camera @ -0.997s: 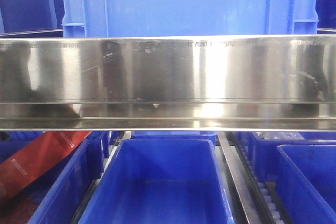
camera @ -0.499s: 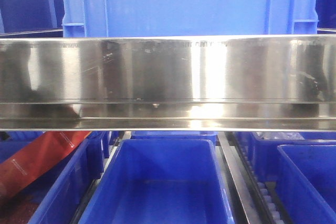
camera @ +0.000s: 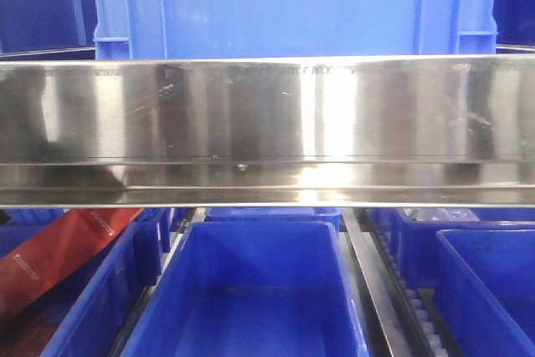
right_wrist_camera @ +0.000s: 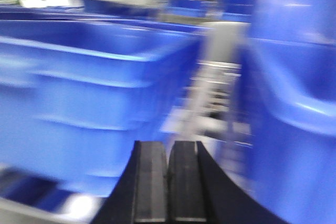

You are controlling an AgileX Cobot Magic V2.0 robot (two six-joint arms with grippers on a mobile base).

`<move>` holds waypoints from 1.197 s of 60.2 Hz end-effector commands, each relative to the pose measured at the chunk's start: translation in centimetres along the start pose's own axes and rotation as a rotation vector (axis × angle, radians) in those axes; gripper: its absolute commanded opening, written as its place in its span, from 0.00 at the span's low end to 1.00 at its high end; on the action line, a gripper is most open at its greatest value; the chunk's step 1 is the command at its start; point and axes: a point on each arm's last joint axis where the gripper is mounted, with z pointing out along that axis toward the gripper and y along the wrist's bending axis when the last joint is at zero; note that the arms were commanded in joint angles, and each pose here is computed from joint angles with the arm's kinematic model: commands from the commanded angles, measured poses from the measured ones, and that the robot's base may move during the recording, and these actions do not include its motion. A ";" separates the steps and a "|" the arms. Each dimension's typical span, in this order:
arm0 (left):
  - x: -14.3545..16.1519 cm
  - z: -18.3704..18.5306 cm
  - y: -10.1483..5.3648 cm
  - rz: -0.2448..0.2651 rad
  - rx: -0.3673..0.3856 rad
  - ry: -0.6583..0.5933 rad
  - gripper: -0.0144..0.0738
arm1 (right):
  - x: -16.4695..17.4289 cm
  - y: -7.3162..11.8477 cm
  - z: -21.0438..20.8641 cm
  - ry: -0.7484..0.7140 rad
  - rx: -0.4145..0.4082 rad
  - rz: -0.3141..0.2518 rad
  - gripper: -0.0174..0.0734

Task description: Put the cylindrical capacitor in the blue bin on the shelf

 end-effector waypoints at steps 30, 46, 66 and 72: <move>-0.3 -0.1 0.0 -0.016 -0.001 -0.024 0.04 | 11.7 -1.2 -1.2 -0.029 0.262 0.007 0.02; -0.3 -0.1 0.0 -0.016 -0.001 -0.024 0.04 | 12.0 -1.0 -1.1 -0.047 0.232 0.005 0.02; -0.3 -0.1 0.0 -0.016 -0.001 -0.024 0.04 | 12.0 -1.0 -1.1 -0.047 0.232 0.005 0.02; -0.3 -0.1 0.0 -0.016 -0.001 -0.024 0.04 | 12.0 -1.0 -1.1 -0.047 0.232 0.005 0.02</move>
